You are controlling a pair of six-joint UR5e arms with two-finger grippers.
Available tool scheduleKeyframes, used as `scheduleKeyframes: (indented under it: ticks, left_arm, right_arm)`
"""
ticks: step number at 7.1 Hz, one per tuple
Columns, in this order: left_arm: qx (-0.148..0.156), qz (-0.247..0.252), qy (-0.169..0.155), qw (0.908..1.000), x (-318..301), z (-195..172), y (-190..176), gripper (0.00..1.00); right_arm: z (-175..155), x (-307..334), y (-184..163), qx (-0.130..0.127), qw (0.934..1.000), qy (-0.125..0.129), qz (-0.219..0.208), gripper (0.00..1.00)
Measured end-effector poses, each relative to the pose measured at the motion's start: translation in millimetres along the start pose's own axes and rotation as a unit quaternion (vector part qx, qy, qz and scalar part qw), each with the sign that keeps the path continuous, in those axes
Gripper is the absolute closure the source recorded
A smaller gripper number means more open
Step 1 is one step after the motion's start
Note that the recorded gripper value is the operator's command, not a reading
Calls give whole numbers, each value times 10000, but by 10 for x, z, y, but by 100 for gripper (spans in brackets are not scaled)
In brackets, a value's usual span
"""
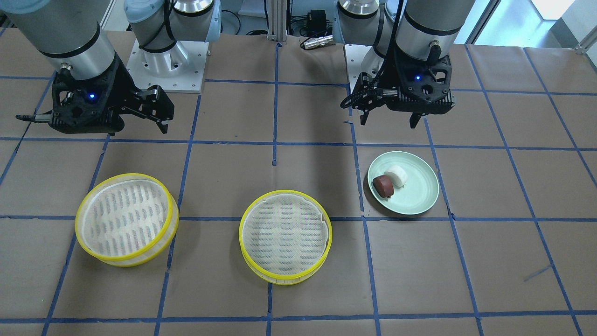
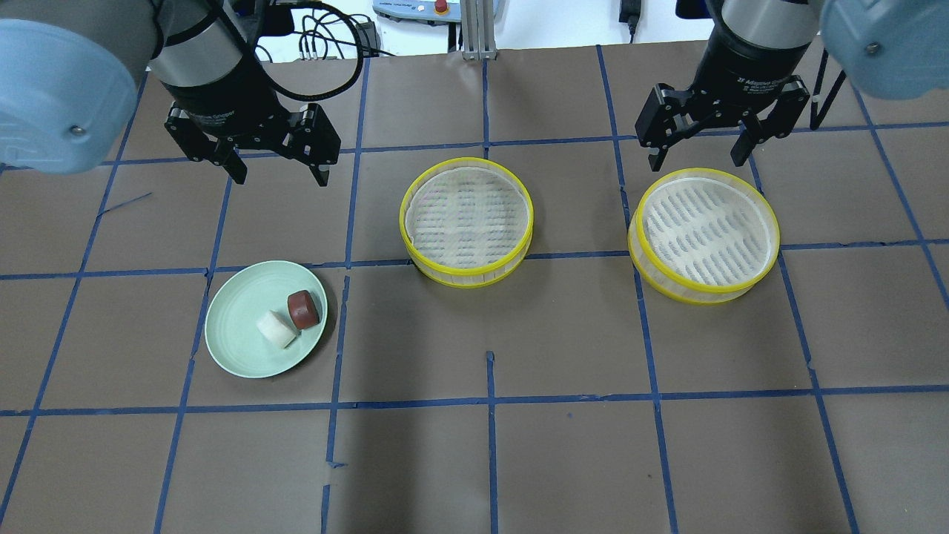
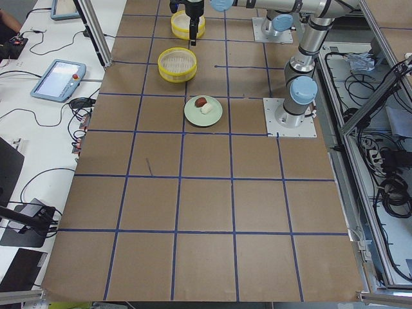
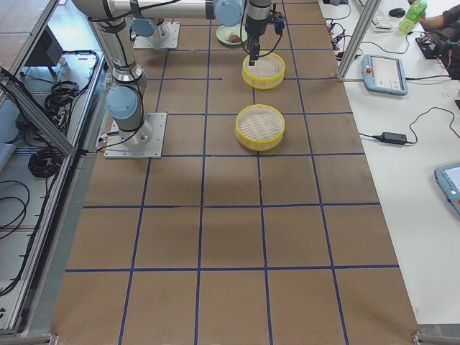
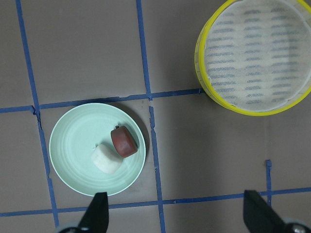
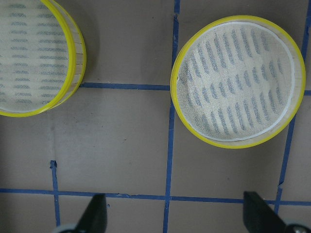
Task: Stack buns with steamer
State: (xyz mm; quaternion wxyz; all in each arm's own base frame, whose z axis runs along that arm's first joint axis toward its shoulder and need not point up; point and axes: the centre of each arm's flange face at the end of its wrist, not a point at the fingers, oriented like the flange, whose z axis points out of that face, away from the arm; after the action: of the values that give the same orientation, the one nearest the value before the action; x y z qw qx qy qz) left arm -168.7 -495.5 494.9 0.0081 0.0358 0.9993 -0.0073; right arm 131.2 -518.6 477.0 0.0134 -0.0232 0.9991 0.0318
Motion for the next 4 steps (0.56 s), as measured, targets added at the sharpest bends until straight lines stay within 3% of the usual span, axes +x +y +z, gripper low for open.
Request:
scheduleKeyframes:
  ticks: [2, 4]
  left_arm:
    - [-51, -22, -11, 10000, -50, 23, 1, 2]
    - [-468, -133, 28, 9988, -412, 394, -11, 4]
  right_arm:
    - [26, 28, -4, -31, 10000, -3, -21, 0]
    - [156, 176, -88, 41, 10000, -61, -52, 0]
